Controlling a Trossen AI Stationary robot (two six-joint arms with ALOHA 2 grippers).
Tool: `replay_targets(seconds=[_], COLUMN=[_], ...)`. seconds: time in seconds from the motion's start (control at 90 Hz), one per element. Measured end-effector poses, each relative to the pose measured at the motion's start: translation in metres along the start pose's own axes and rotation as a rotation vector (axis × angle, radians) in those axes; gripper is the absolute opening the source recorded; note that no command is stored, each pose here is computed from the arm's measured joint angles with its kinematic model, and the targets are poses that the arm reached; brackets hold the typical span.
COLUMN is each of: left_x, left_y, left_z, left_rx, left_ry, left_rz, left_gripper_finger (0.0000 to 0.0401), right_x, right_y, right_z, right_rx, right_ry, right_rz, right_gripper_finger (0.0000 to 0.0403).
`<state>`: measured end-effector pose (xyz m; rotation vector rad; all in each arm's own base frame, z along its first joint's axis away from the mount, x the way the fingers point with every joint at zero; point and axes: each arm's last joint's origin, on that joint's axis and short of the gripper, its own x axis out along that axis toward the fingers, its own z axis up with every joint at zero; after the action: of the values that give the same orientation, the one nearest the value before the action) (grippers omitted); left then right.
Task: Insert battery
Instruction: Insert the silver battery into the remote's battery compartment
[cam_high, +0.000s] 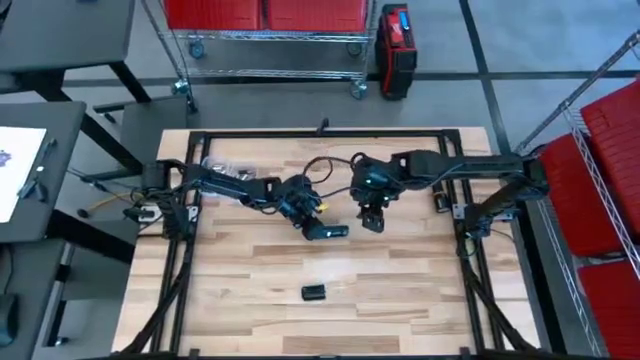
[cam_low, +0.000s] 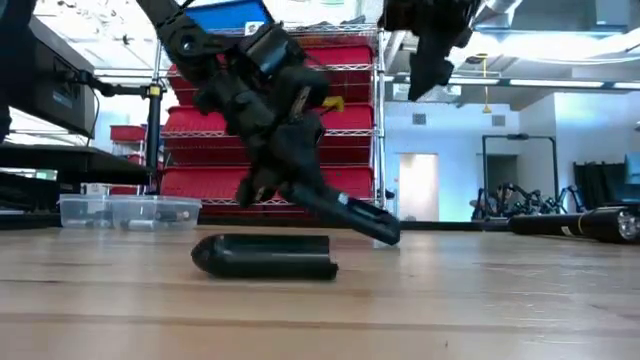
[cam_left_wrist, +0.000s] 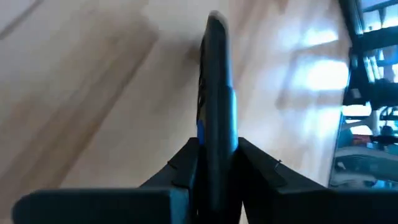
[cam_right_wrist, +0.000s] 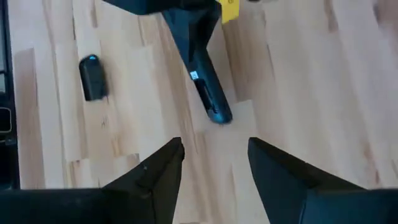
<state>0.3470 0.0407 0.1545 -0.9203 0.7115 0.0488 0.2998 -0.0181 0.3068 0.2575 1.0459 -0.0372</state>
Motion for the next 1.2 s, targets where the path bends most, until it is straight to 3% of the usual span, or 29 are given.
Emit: replay_targets(seconds=[0.089, 0.289, 0.433, 0.6, 0.767, 0.978, 1.2], left_x=[-0.001, 0.0, -0.003, -0.011, -0.019, -0.051, -0.079], left_y=[0.007, 0.015, 0.02, 0.02, 0.019, -0.007, -0.043], left_z=[-0.005, -0.008, -0.004, 0.005, 0.009, 0.01, -0.001], left_rx=[-0.013, -0.015, -0.01, 0.006, 0.069, 0.199, 0.272], left_ry=[0.009, -0.02, -0.036, -0.091, -0.16, -0.298, -0.351], left_rz=[0.028, 0.132, 0.15, 0.169, 0.257, 0.401, 0.341], left_gripper_finger=[0.0069, 0.0166, 0.0205, 0.0209, 0.0208, 0.0208, 0.0208], right_x=[-0.001, -0.001, -0.001, -0.001, -0.002, 0.002, 0.054], right_y=[0.005, 0.007, 0.003, 0.002, -0.001, -0.019, -0.051], right_z=[0.001, 0.001, 0.001, 0.002, 0.008, 0.018, 0.025], right_rx=[-0.015, -0.037, -0.056, -0.111, -0.178, -0.116, 0.012], right_ry=[-0.016, -0.02, -0.021, -0.03, -0.089, -0.145, -0.203], right_rz=[0.008, 0.01, 0.003, -0.004, -0.021, -0.05, -0.078], right_gripper_finger=[0.0173, 0.0173, 0.0173, 0.0173, 0.0172, 0.0166, 0.0157])
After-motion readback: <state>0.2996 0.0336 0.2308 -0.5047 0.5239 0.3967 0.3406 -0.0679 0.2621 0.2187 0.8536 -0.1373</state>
